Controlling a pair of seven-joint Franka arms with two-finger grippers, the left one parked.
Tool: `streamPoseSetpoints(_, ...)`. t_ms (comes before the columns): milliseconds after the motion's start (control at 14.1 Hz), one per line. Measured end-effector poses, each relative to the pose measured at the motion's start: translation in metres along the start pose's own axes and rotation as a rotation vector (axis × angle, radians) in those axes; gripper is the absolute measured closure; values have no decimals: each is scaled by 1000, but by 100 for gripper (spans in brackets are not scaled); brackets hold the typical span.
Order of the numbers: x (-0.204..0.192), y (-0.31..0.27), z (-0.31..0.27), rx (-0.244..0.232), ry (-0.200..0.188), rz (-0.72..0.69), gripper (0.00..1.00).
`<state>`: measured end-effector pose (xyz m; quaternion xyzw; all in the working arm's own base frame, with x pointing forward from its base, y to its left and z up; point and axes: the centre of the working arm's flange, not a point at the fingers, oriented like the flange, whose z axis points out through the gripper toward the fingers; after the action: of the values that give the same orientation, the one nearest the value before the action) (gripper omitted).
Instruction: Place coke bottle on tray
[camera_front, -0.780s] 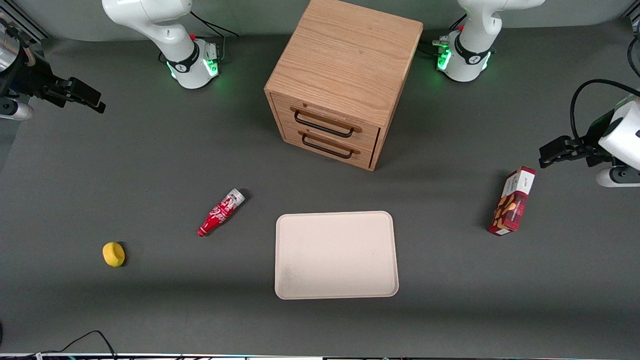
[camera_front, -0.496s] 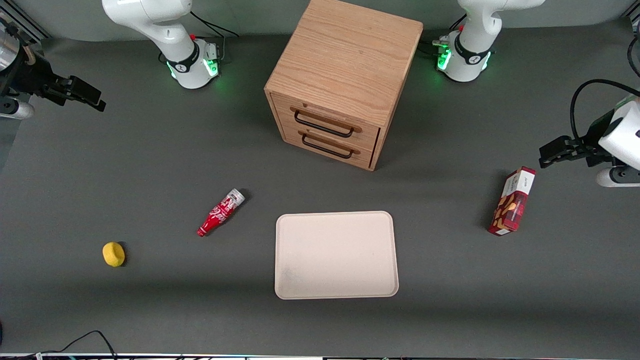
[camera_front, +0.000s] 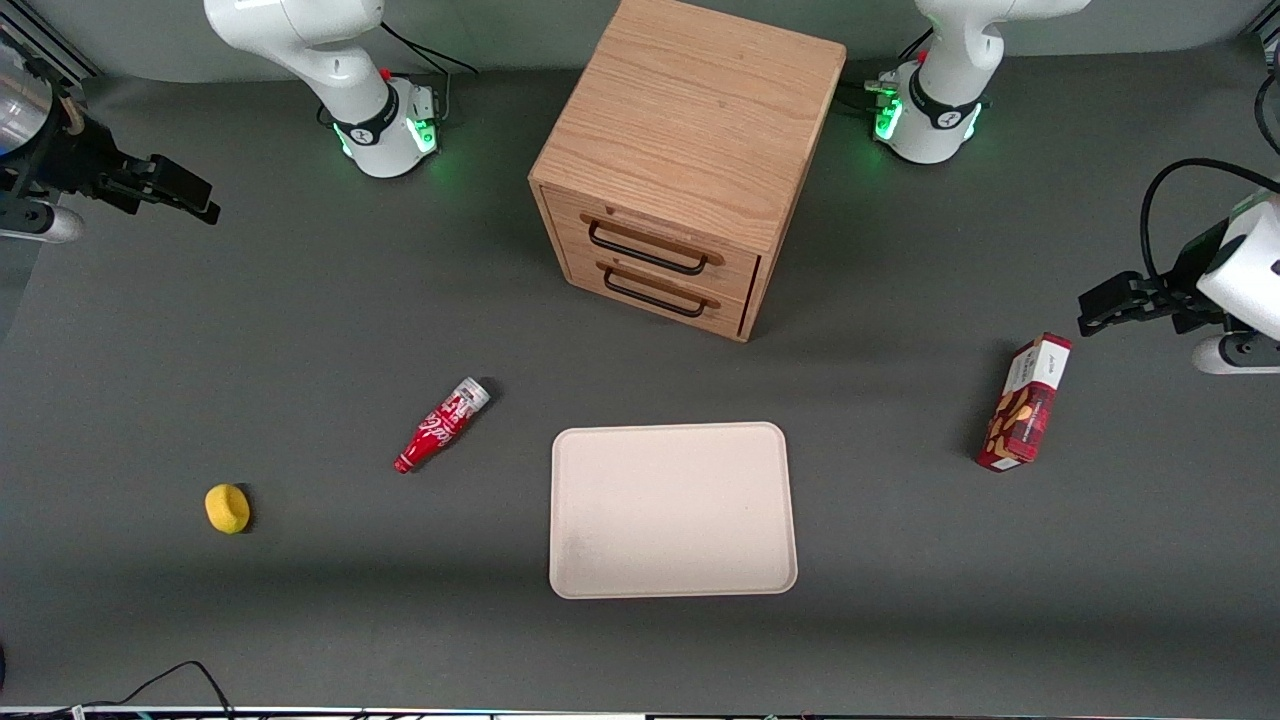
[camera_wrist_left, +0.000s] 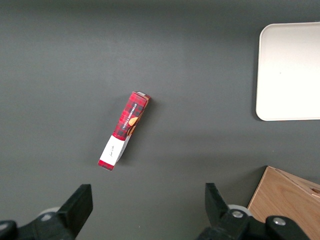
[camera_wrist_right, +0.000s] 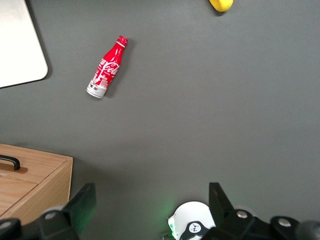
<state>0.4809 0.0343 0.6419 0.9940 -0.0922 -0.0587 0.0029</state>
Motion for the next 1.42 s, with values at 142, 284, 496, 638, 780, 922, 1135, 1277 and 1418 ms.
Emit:
streamPoseSetpoints(142, 6, -6, -5, 1, 12, 38, 0)
streamPoseSetpoints(284, 20, -15, -6, 11, 13, 106, 0)
streamPoseSetpoints(496, 50, -47, 18, 40, -48, 247, 0)
streamPoseSetpoints(638, 79, -73, 58, 59, -108, 350, 0)
streamPoseSetpoints(780, 108, -99, 112, 49, -160, 452, 0)
streamPoseSetpoints(922, 126, -131, 166, 26, -193, 523, 0)
streamPoseSetpoints(1135, 138, -156, 242, 18, -201, 590, 0)
streamPoseSetpoints(1277, 140, -158, 283, 32, -178, 635, 0)
streamPoseSetpoints(1418, 141, -160, 321, 45, -159, 664, 0)
